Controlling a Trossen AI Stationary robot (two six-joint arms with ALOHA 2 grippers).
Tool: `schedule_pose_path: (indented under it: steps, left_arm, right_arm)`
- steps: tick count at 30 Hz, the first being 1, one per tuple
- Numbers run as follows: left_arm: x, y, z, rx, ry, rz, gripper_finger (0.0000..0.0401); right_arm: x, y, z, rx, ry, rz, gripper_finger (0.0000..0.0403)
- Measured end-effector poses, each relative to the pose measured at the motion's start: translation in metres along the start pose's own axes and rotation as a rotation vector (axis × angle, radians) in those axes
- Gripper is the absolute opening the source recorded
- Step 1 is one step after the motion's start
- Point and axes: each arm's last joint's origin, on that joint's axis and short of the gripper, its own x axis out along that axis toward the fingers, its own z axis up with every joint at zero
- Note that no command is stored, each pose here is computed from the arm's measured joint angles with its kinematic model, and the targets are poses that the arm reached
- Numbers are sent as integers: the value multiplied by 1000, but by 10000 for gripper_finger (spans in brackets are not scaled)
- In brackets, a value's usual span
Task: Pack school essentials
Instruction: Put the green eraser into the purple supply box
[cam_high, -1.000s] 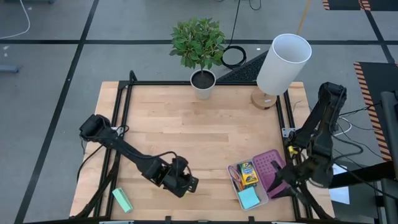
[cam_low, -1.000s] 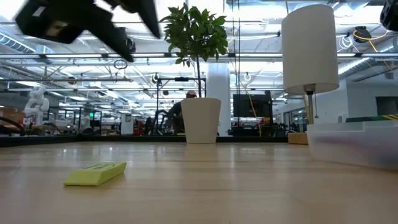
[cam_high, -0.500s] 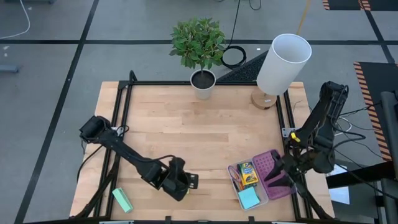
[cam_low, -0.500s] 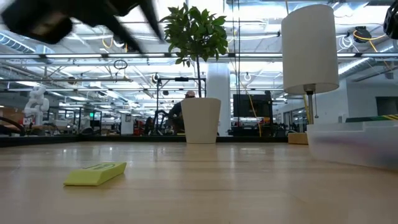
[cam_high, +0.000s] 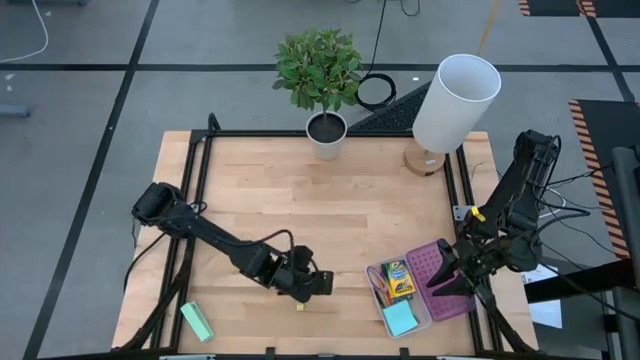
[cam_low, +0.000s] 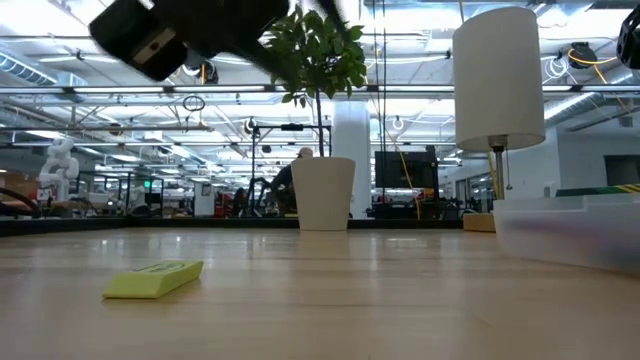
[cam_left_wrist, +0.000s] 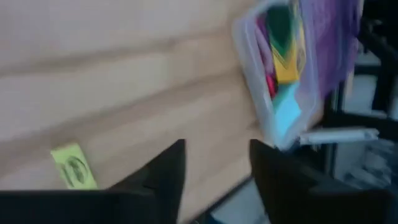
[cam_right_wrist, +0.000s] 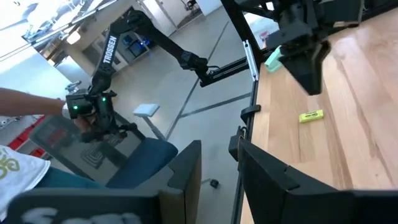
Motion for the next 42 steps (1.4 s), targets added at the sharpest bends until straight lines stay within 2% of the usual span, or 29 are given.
schedule_pose_path:
  steps: [3, 6, 15, 20, 26, 35, 38, 42]
  left_arm:
    - [0, -11, -1, -3, 82, -96, 232]
    - [-5, -19, -2, 0, 114, -98, 242]
    - [-6, -39, -7, 29, 89, 145, 163]
    - [8, -39, -12, -68, 87, 230, 160]
    - [21, -32, -17, -91, 137, 285, 206]
    - [19, -13, -21, -87, 122, 476, 300]
    - [22, -9, -21, -71, 116, 512, 315]
    - [31, -2, -22, -75, 121, 570, 310]
  right_arm:
    - [0, -1, -1, -6, 7, -7, 98]
    - [0, -2, -2, -8, 15, -15, 98]
    - [0, -2, -2, -14, 21, -21, 98]
    - [0, -2, -2, -13, 21, -21, 98]
    - [0, -2, -2, -13, 22, -21, 98]
    - [0, -2, -3, -13, 24, -19, 98]
    - [0, -2, -3, -14, 25, -19, 98]
    - [0, -2, -3, -16, 28, -21, 98]
